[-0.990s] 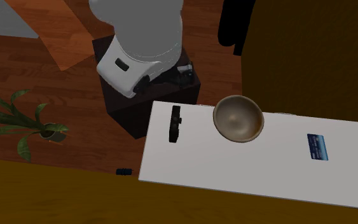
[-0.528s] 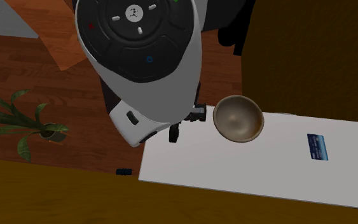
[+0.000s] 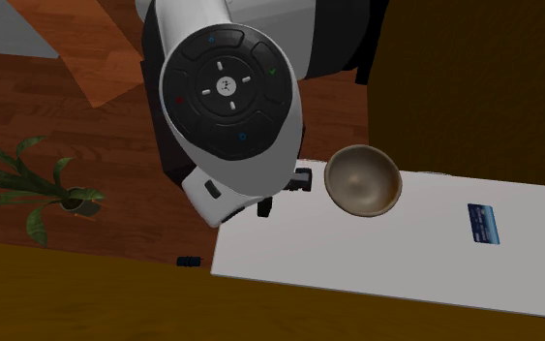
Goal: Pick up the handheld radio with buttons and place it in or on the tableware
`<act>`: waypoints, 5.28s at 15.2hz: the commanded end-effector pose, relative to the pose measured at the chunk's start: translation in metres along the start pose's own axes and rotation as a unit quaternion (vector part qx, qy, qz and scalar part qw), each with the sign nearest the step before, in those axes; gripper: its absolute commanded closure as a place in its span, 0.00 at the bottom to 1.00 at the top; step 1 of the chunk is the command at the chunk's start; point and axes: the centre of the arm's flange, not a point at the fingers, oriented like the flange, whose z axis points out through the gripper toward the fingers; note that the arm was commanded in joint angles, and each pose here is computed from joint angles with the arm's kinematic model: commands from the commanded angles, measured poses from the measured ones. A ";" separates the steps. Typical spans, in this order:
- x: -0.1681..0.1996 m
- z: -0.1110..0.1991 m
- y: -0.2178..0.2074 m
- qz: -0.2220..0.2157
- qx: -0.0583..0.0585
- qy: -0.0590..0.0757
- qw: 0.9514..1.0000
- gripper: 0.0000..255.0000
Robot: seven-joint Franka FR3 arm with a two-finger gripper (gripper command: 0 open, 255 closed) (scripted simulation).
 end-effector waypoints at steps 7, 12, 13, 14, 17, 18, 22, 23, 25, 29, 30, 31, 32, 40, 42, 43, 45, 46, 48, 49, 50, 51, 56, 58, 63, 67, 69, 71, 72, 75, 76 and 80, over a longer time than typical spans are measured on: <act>0.000 0.002 0.000 0.000 0.000 0.000 1.000 1.00; 0.000 0.002 0.000 0.000 0.000 0.000 1.000 1.00; 0.000 0.002 0.000 0.000 0.000 0.000 1.000 1.00; -0.001 0.002 0.000 0.000 0.000 0.000 1.000 1.00; -0.002 -0.003 0.000 0.000 0.000 0.000 1.000 1.00; -0.003 -0.009 0.000 0.000 0.000 0.000 1.000 1.00; -0.007 -0.029 -0.001 0.000 0.000 0.000 1.000 1.00; -0.008 -0.034 -0.001 0.000 0.000 0.000 1.000 1.00; -0.010 -0.045 -0.001 0.000 0.000 0.000 1.000 1.00; -0.014 -0.065 -0.001 0.000 0.000 0.000 1.000 1.00; -0.015 -0.071 -0.001 0.000 0.000 0.000 1.000 1.00; -0.016 -0.076 -0.001 0.000 0.000 0.000 1.000 1.00; -0.017 -0.081 -0.001 0.000 0.000 0.000 1.000 1.00; -0.025 -0.118 -0.002 0.000 0.000 0.000 1.000 1.00; -0.033 -0.121 -0.027 0.000 0.000 0.000 1.000 1.00; -0.037 -0.123 -0.039 0.000 0.000 0.000 1.000 1.00; -0.045 -0.127 -0.064 0.000 0.000 0.000 1.000 1.00; -0.050 -0.128 -0.076 0.000 0.000 0.000 1.000 1.00; -0.058 -0.132 -0.101 0.000 0.000 0.000 1.000 1.00; -0.062 -0.133 -0.114 0.000 0.000 0.000 1.000 1.00; -0.066 -0.135 -0.126 0.000 0.000 0.000 1.000 1.00; -0.070 -0.137 -0.139 0.000 0.000 0.000 1.000 1.00; -0.091 -0.145 -0.201 0.000 0.000 0.000 1.000 1.00; -0.089 -0.135 -0.200 0.000 0.000 0.000 1.000 1.00; -0.084 -0.109 -0.200 0.000 0.000 0.000 1.000 1.00; -0.080 -0.088 -0.200 0.000 0.000 0.000 1.000 1.00; -0.078 -0.078 -0.200 0.000 0.000 0.000 1.000 1.00; -0.076 -0.068 -0.199 0.000 0.000 0.000 1.000 1.00; -0.075 -0.063 -0.199 0.000 0.000 0.000 1.000 1.00; -0.072 -0.047 -0.199 0.000 0.000 0.000 1.000 1.00; -0.070 -0.042 -0.199 0.000 0.000 0.000 1.000 1.00; -0.069 -0.035 -0.199 0.000 0.000 0.000 1.000 1.00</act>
